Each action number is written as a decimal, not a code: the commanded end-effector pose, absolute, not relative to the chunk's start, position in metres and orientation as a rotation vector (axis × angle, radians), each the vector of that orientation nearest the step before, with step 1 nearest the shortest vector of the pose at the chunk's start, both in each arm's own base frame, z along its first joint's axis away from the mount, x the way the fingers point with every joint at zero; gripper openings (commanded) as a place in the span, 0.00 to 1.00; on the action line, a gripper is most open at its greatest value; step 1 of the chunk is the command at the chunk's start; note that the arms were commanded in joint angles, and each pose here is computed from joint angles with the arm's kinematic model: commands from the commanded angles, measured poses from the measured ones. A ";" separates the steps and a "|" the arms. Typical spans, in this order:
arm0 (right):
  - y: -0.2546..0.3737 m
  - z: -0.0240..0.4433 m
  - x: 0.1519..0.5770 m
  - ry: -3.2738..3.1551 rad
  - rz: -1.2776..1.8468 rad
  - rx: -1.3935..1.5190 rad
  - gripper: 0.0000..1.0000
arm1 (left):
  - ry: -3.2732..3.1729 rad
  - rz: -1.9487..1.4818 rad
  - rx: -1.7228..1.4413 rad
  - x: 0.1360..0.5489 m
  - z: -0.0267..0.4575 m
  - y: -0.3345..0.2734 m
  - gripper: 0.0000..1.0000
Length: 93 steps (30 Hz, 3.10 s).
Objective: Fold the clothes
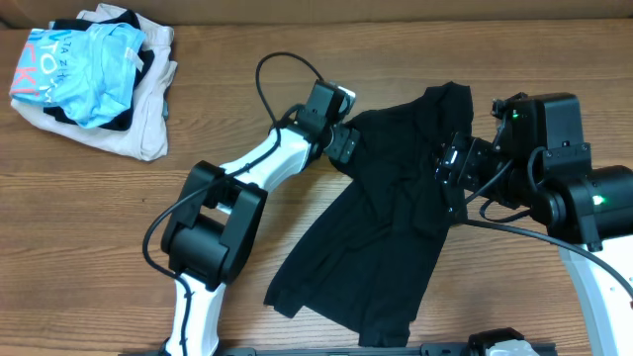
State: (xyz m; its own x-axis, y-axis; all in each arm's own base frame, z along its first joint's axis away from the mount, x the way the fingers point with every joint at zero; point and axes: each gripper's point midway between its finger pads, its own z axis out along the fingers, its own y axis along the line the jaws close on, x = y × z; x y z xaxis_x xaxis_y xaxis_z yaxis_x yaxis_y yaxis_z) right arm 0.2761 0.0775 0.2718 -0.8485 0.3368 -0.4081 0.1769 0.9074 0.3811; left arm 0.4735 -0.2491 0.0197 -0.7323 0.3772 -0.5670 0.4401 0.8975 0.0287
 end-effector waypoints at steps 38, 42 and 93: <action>0.120 0.054 0.335 3.076 0.300 0.225 0.63 | 3.109 0.118 -0.150 0.433 0.057 0.027 0.93; 0.123 0.034 0.324 3.091 0.328 0.195 0.54 | 3.109 0.118 -0.150 0.433 0.057 0.027 0.93; -0.028 0.252 0.470 2.471 0.217 0.499 1.00 | 2.970 0.122 -0.002 0.467 0.123 0.025 0.94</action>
State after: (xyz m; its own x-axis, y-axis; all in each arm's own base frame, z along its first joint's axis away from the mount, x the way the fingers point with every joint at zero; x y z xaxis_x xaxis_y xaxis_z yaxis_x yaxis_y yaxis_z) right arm 0.4845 -0.0337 0.2580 -0.7283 0.3184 -0.6068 0.2449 0.9480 0.2035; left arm 0.4579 0.0274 0.1031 -0.9918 -0.0158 -0.1265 -0.0269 0.9959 0.0863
